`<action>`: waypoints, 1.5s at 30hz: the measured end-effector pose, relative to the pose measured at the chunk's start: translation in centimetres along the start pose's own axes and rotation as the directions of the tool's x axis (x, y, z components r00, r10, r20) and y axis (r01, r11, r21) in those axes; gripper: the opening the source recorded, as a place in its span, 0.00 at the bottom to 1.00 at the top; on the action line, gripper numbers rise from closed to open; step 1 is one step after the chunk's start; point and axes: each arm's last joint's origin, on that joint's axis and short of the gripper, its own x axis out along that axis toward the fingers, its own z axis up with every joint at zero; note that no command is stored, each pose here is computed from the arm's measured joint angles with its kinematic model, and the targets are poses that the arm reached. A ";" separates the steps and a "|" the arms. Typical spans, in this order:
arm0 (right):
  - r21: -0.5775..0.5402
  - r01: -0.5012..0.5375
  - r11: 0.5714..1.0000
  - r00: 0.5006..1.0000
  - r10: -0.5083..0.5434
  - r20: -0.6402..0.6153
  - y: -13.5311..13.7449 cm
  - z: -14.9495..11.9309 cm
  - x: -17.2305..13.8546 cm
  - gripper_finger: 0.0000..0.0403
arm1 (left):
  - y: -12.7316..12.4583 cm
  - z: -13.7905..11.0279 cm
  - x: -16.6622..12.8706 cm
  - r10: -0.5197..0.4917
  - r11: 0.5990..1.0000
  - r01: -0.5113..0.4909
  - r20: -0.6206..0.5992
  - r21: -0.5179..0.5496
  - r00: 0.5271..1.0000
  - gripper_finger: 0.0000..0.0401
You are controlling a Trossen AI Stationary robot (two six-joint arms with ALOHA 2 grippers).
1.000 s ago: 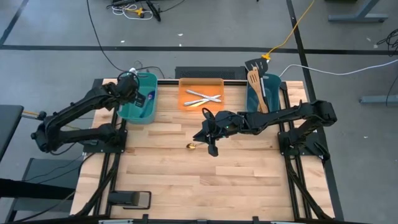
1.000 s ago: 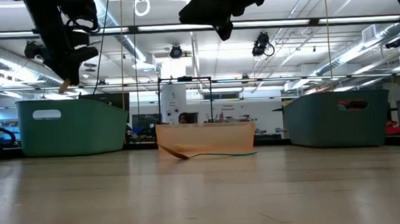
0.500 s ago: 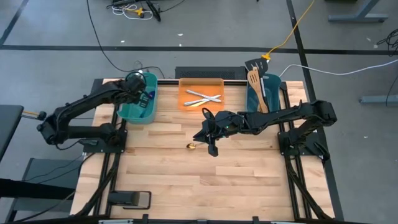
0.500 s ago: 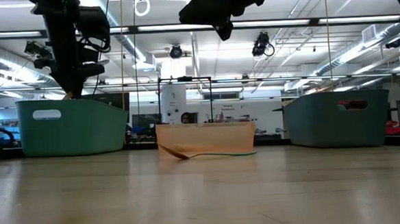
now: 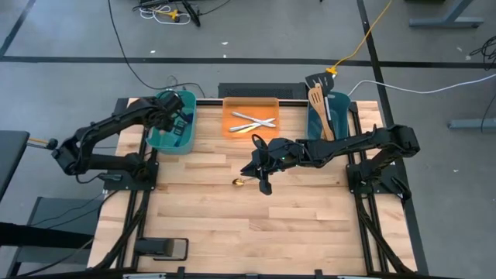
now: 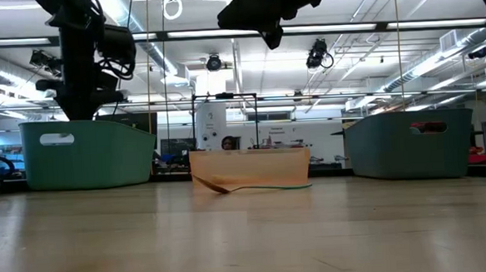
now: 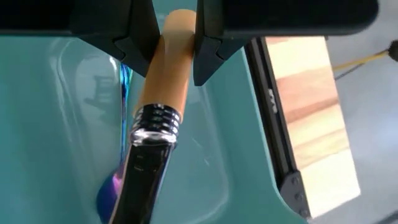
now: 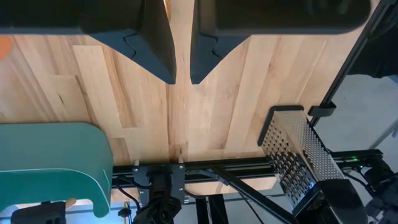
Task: Pick & Place Kitchen Items
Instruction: Put the orange spoon into the green bin, then put the green spoon into the green bin
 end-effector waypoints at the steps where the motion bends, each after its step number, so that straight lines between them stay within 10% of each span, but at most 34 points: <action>1: 0.000 0.000 1.000 1.000 0.000 0.000 0.0 0.0 0.0 0.15 | 0.1 0.0 0.0 -0.007 1.000 0.007 -0.011 -0.002 1.000 0.17; 34: 0.000 0.000 1.000 1.000 0.000 -0.001 0.0 0.0 0.0 0.15 | 0.2 -0.2 0.1 -0.046 0.998 0.044 -0.056 -0.042 0.997 0.26; 45: 0.000 0.000 1.000 1.000 0.000 -0.001 0.0 0.0 0.0 0.15 | 0.1 0.2 0.1 -0.060 0.998 0.059 -0.019 -0.030 0.998 0.11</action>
